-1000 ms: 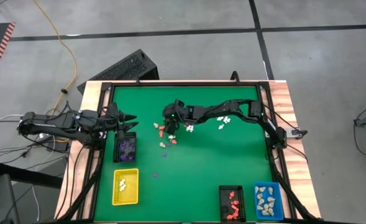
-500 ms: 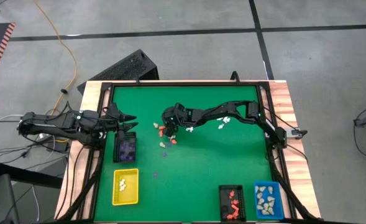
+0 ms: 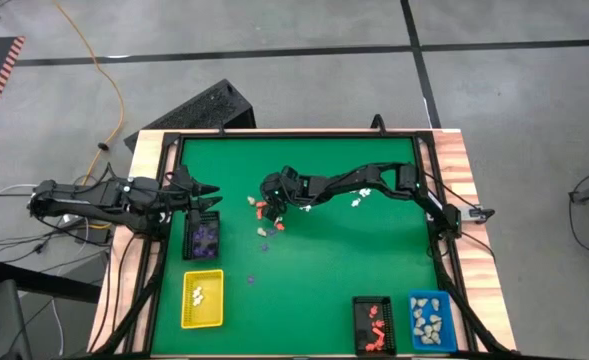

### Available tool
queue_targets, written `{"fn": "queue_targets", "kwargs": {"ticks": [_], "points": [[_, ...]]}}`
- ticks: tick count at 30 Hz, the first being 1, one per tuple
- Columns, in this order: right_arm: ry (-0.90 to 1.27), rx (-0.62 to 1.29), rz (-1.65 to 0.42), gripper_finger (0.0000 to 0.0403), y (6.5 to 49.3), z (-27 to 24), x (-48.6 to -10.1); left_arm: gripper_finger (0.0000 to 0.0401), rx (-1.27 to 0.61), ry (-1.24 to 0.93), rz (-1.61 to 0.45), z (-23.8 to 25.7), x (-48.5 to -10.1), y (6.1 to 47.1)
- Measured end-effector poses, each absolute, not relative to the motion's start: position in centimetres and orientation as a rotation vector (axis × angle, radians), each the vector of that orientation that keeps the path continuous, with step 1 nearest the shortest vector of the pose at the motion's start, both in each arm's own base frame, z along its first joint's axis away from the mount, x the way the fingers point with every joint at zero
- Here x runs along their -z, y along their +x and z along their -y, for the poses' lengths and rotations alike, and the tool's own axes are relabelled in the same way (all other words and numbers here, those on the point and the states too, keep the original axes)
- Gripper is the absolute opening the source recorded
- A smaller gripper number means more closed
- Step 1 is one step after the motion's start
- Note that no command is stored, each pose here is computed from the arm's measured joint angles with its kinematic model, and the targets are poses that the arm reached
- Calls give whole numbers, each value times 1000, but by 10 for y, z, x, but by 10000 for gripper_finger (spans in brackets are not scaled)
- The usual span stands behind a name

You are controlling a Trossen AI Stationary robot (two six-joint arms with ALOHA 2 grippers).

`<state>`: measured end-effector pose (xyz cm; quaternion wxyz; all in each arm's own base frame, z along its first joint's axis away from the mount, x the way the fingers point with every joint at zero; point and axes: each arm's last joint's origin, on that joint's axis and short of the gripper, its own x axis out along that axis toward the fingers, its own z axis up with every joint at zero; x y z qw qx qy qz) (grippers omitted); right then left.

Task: Sort Halloween decoration
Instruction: Put the purple spider toy into the top black basket

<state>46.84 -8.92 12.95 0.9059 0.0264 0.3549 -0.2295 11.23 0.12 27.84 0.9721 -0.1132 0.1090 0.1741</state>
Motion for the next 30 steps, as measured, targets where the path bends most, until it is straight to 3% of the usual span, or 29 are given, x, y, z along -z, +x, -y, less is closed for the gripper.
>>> {"fn": "queue_targets", "kwargs": {"ticks": [17,20,25,30], "points": [[-55,439,-653,8,457,79,-197,134,-352,-231,-220,-1,-278,112],[-46,391,-726,42,452,77,-193,134,-350,-231,-220,-1,-278,112],[-31,357,-847,131,446,74,-180,134,-347,-229,-222,-1,-278,112],[-26,362,-823,208,446,74,-176,134,-350,-224,-221,-1,-278,112]]}}
